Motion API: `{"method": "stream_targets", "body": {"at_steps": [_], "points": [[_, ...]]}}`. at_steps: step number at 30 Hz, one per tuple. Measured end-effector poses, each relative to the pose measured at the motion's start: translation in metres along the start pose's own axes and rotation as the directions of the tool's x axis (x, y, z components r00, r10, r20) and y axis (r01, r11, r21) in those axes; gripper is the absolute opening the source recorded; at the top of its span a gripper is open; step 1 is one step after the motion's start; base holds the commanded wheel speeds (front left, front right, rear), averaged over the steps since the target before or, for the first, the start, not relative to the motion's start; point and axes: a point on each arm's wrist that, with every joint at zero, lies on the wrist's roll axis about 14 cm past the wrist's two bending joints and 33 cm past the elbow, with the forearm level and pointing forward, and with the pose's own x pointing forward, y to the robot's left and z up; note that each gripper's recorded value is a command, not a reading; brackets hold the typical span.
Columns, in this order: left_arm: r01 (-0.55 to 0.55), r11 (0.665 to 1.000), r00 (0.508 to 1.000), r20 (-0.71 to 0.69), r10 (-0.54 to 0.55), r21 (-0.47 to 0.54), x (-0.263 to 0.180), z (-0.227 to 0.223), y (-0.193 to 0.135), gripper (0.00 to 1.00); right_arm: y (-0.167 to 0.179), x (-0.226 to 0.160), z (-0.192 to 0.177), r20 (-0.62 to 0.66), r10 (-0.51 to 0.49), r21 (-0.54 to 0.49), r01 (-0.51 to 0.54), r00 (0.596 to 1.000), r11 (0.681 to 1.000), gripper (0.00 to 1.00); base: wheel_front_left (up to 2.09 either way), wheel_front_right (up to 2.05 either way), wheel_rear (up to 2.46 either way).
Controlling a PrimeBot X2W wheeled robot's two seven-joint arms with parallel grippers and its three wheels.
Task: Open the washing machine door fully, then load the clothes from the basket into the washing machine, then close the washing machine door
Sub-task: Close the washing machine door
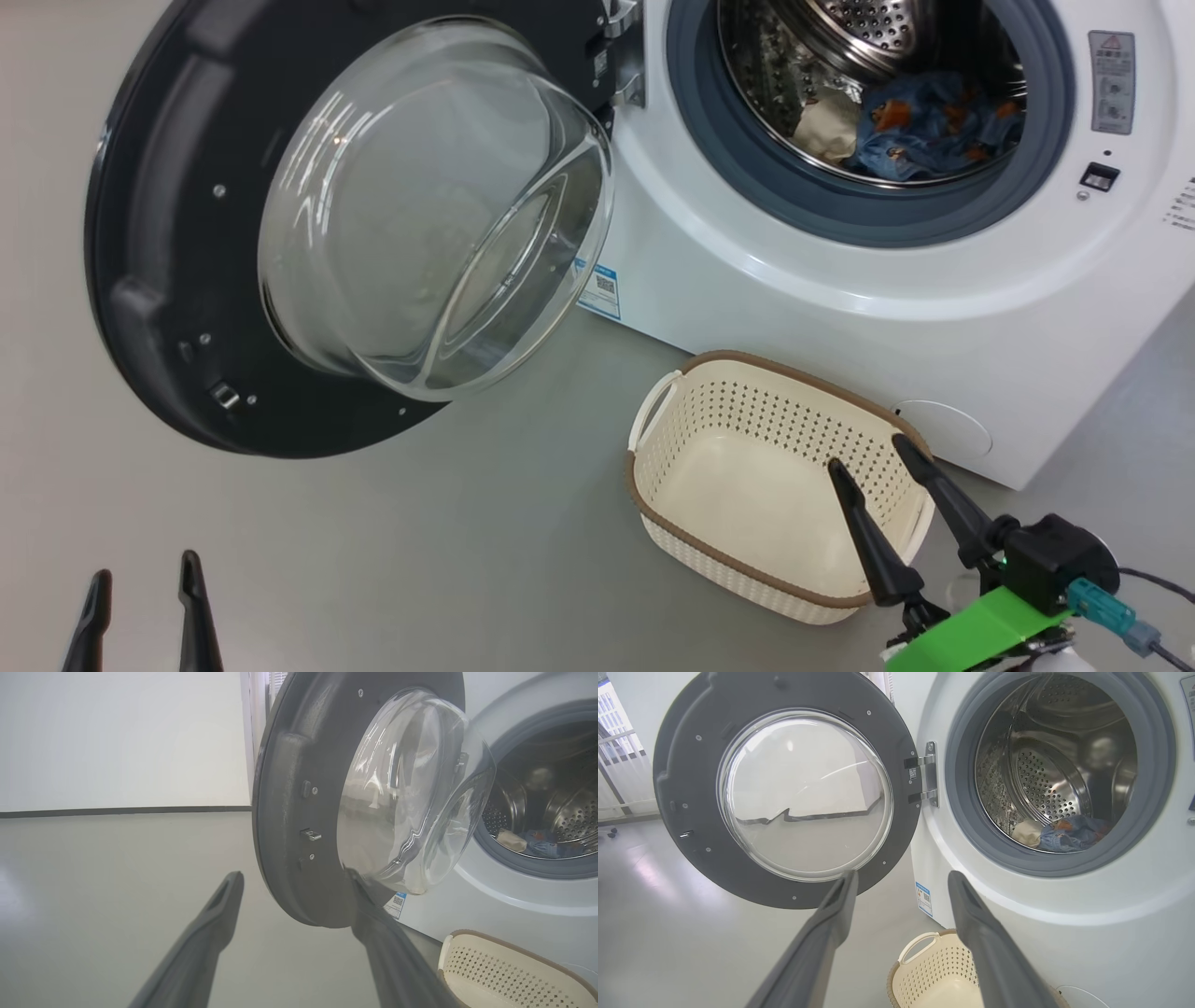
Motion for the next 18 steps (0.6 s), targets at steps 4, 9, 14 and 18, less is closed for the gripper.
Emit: {"method": "stream_targets", "body": {"at_steps": [4, 9, 14, 18], "points": [[-0.02, 1.0, 1.0, 0.01, 0.02, 0.003, -0.001, 0.004, 0.004, 1.0, 0.004, 0.009, 0.002, 0.006, 0.025, -0.001, -0.025, 1.0, 1.0, 1.0, 0.0, 0.0, 0.0], [-0.028, 1.0, 0.999, 0.019, 0.028, -0.001, -0.002, 0.006, 0.006, 1.0, 0.004, 0.008, 0.001, 0.004, 0.024, 0.005, -0.024, 1.0, 1.0, 1.0, 0.0, 0.0, 0.0], [-0.023, 1.0, 0.999, 0.022, 0.023, -0.015, -0.003, 0.007, 0.004, 0.12, 0.003, 0.008, 0.002, 0.006, 0.02, 0.011, -0.02, 1.0, 1.0, 1.0, 0.0, 0.0, 0.0], [-0.013, 0.996, 0.999, 0.048, 0.017, -0.086, 0.001, 0.014, 0.002, 0.0, 0.0, 0.007, 0.002, 0.008, 0.011, 0.012, -0.011, 1.0, 1.0, 1.0, 0.0, 0.0, 0.0]]}}
